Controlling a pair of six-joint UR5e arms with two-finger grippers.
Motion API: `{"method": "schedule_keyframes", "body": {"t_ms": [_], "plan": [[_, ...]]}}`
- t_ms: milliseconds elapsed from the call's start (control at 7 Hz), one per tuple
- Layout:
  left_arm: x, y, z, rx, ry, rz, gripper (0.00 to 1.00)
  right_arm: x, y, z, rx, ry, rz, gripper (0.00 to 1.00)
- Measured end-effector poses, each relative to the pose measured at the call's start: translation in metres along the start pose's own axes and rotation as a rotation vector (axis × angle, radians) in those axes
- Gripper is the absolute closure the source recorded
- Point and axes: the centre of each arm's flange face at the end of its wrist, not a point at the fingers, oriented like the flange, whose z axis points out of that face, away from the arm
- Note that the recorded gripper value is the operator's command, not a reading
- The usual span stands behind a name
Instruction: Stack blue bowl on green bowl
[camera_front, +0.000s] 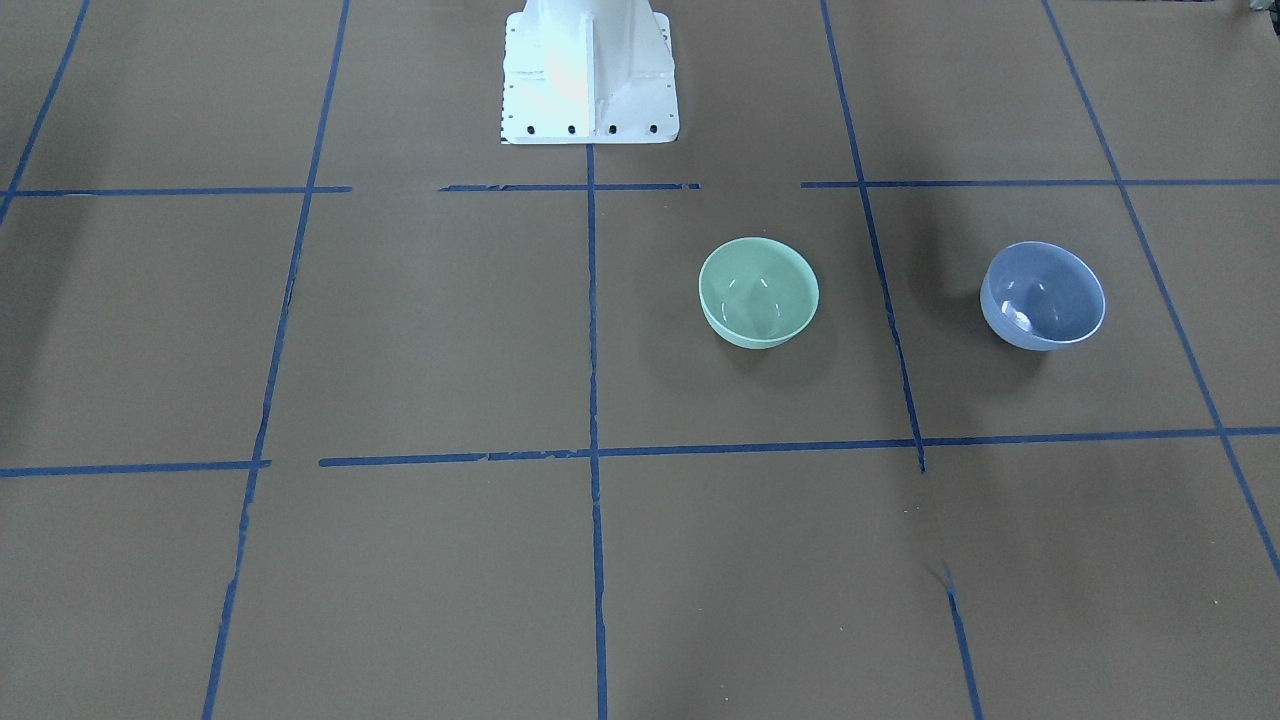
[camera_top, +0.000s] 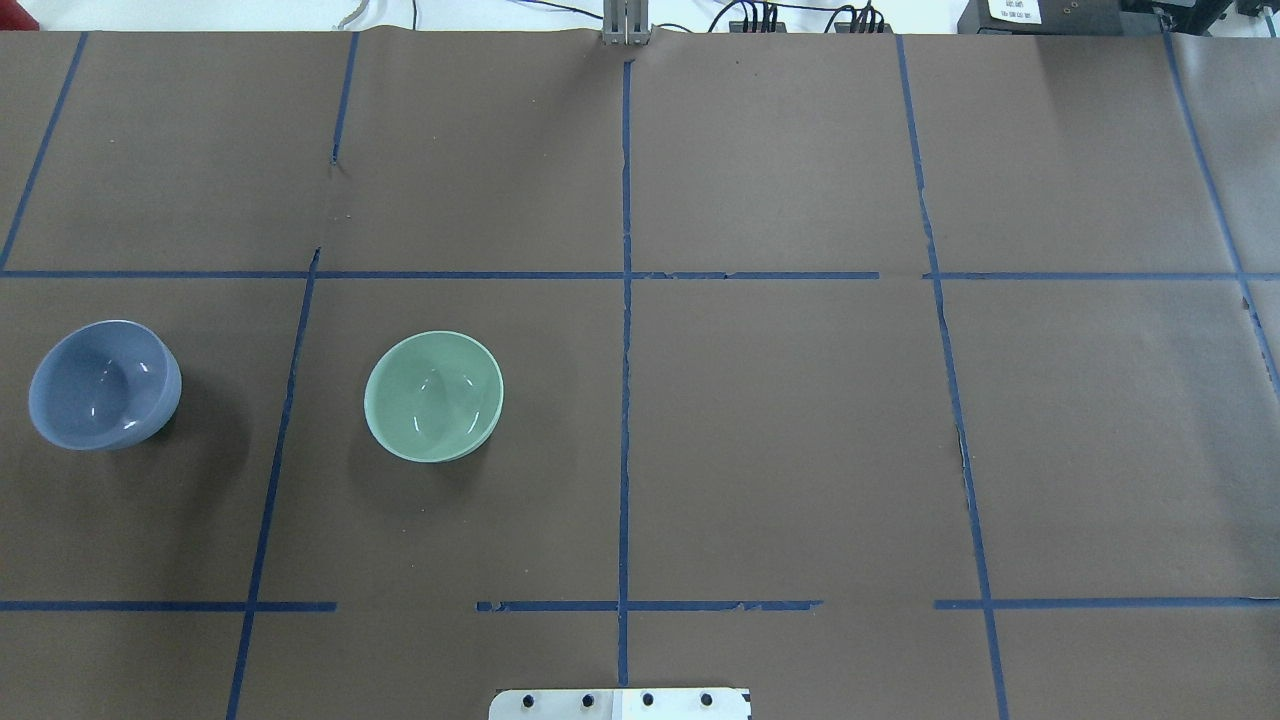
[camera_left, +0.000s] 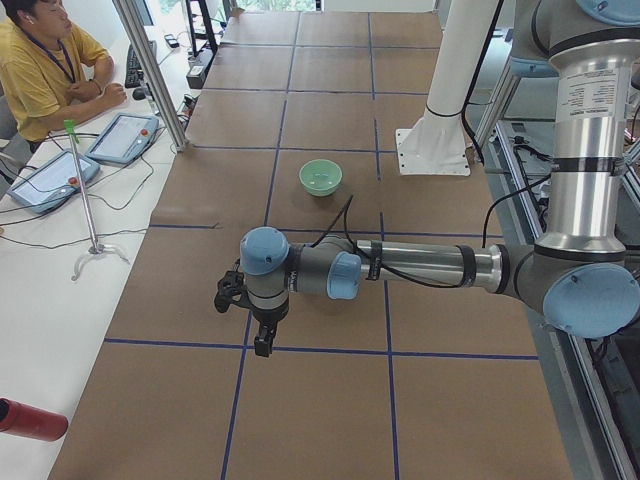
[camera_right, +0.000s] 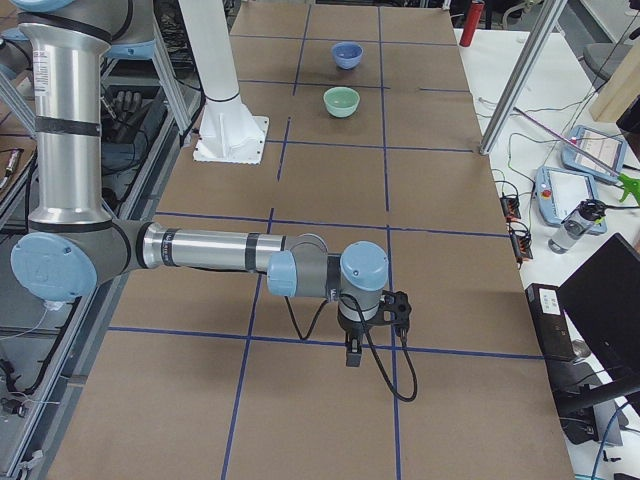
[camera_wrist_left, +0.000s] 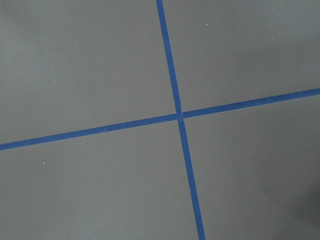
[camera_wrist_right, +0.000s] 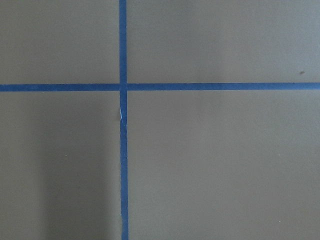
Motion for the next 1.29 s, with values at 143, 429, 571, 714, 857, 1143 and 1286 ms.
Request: {"method": "schedule_keyframes", "body": {"t_ms": [143,429,571,714,857,1143,1286], "plan": [[0.000,0.000,0.002,-0.002,0.000,0.003,0.00,0.000,0.000,0.000,0.000,0.000,0.000,0.00],[0.009,-0.007,-0.005,0.042,0.007,0.038,0.00,0.000,0.000,0.000,-0.001,0.000,0.001,0.00],[0.023,-0.013,-0.004,0.069,0.017,0.041,0.00,0.000,0.000,0.000,-0.001,0.000,0.001,0.00],[0.054,-0.022,0.009,0.082,0.037,0.030,0.00,0.000,0.000,0.000,0.000,0.000,0.000,0.00],[0.089,-0.028,0.026,0.096,0.062,0.017,0.00,0.000,0.000,0.000,0.000,0.000,0.000,0.00],[0.148,-0.030,0.064,0.129,0.043,-0.056,0.00,0.000,0.000,0.000,0.000,0.000,0.000,0.00],[0.168,-0.027,0.079,0.146,0.029,-0.075,0.00,0.000,0.000,0.000,0.000,-0.001,0.000,0.00]]}}
